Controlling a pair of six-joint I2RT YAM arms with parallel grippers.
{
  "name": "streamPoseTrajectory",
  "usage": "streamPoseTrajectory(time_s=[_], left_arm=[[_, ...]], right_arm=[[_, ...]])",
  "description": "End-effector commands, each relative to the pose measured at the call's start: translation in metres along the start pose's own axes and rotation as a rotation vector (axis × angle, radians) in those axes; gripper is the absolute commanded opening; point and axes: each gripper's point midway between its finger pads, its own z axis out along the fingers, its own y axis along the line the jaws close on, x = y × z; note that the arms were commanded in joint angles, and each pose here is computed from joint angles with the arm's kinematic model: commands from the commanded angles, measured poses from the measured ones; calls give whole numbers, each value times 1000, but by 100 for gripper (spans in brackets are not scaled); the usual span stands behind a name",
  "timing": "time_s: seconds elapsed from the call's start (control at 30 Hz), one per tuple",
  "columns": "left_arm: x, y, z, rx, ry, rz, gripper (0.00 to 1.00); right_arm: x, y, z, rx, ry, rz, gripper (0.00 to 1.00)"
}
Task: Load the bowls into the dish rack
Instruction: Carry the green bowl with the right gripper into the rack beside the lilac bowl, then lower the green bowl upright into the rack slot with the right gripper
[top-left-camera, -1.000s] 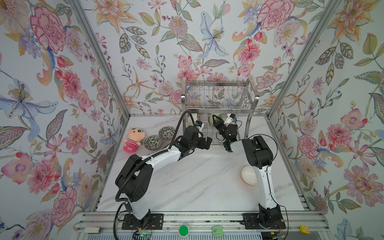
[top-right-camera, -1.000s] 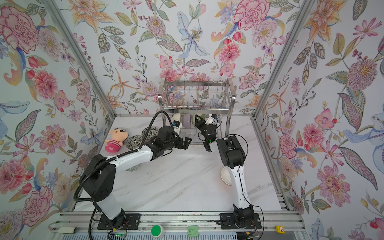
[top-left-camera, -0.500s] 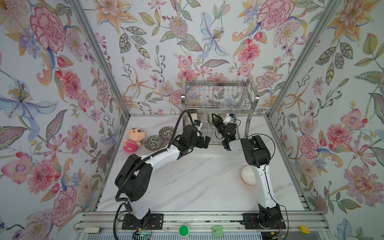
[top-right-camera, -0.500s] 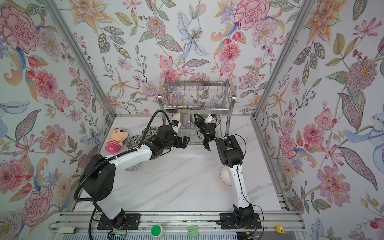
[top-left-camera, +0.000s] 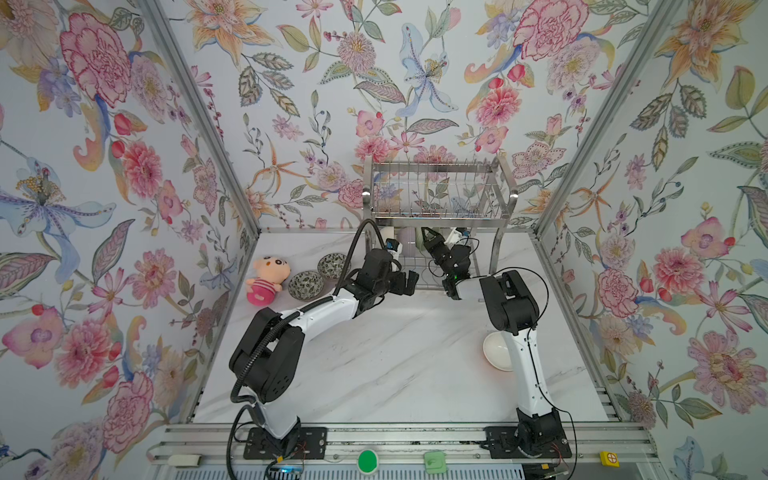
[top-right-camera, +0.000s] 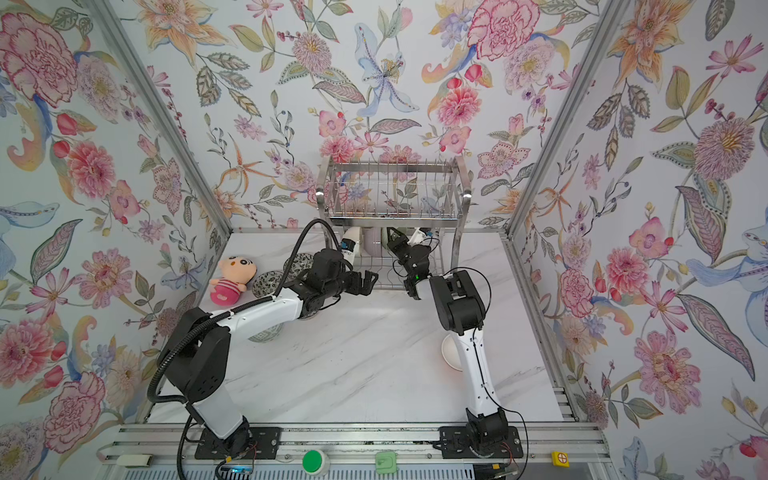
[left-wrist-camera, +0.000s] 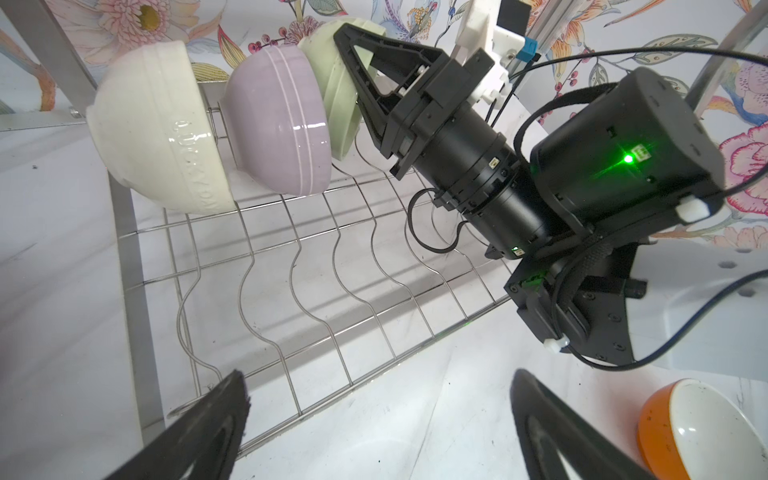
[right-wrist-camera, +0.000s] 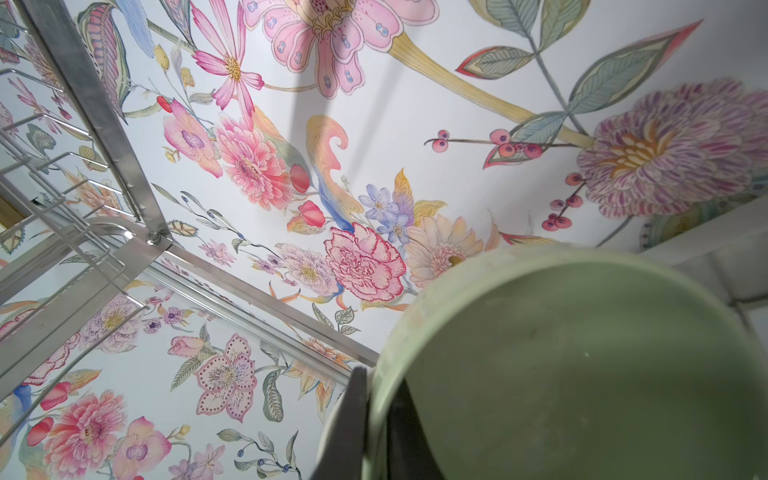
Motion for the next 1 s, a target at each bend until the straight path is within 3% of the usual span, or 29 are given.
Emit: streamPoseTrajectory(time_s=[0.0,0.3,0.97], left_arm=[[0,8,-4,-20,0,7,99],[2,8,-5,-18,1,-1,99],[-2,9,-11,-31,-4,-6,99]], right_arm=[[-4,5,4,13,5,10,2],[-9,-12,3,79,20,42,5],[-6,-28,2,74,66,110,11]])
